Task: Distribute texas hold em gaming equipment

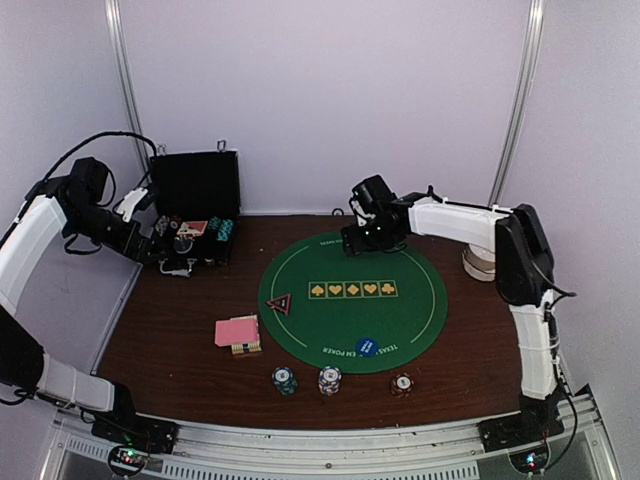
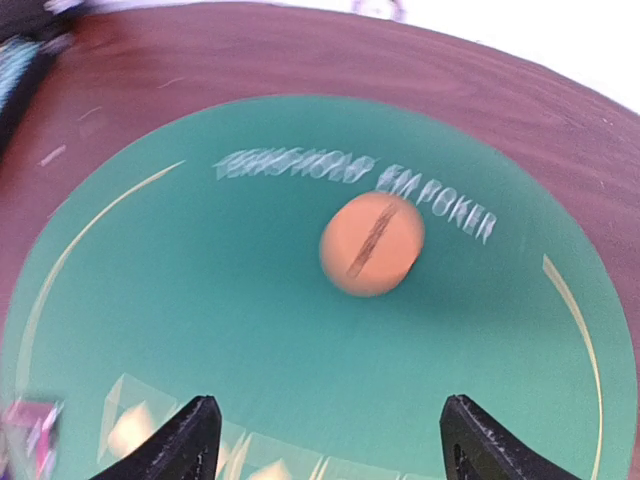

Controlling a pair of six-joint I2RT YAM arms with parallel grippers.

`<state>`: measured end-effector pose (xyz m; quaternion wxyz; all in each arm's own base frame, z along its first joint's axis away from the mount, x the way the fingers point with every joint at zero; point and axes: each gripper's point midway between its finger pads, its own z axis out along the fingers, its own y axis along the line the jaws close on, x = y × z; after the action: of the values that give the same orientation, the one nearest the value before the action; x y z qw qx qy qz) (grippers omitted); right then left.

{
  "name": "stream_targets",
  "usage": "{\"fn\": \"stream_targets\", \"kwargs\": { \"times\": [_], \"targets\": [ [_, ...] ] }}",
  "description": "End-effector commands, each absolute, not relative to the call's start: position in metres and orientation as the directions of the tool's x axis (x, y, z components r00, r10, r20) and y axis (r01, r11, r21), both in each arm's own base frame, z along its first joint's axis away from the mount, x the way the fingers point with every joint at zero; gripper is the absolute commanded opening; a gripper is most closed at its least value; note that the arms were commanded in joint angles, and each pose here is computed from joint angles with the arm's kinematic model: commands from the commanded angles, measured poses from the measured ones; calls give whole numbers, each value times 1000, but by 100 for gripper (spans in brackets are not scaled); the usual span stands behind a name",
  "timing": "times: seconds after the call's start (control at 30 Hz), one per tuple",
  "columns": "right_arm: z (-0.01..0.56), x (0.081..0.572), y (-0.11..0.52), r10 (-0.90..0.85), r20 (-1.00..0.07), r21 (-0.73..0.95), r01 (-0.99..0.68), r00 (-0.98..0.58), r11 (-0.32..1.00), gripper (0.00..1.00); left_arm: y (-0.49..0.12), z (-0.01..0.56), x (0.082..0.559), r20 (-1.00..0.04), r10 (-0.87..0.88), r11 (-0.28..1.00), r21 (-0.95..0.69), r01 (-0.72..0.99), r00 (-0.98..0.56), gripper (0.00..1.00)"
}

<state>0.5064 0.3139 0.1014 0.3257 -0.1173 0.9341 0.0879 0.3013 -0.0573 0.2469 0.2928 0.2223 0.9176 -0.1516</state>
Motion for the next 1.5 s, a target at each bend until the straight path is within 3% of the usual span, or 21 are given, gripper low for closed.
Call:
{"fn": "stream_targets", "kwargs": {
  "times": [0.0, 0.2, 0.47, 1.07, 1.47],
  "targets": [
    [128, 419, 352, -267, -659, 89, -426, -703, 900, 77, -58, 272, 299, -654, 305, 856, -130, 501, -692, 98],
    [87, 317, 343, -388, -550, 57, -496, -740, 866, 74, -56, 275, 296, -660, 318, 859, -104, 502, -680, 97],
    [65, 265, 339, -499, -460, 11, -566, -735, 824, 71, -58, 276, 292, -654, 317, 855, -116, 506, -687, 98],
    [25, 251, 326, -542, -370, -50, -567, -754, 822, 62, -55, 271, 290, -633, 314, 862, -123, 492, -708, 98],
    [18, 249, 299, -494, -347, -16, -521, -797, 853, 41, -54, 274, 292, -671, 304, 870, -95, 484, -677, 98]
  ]
}}
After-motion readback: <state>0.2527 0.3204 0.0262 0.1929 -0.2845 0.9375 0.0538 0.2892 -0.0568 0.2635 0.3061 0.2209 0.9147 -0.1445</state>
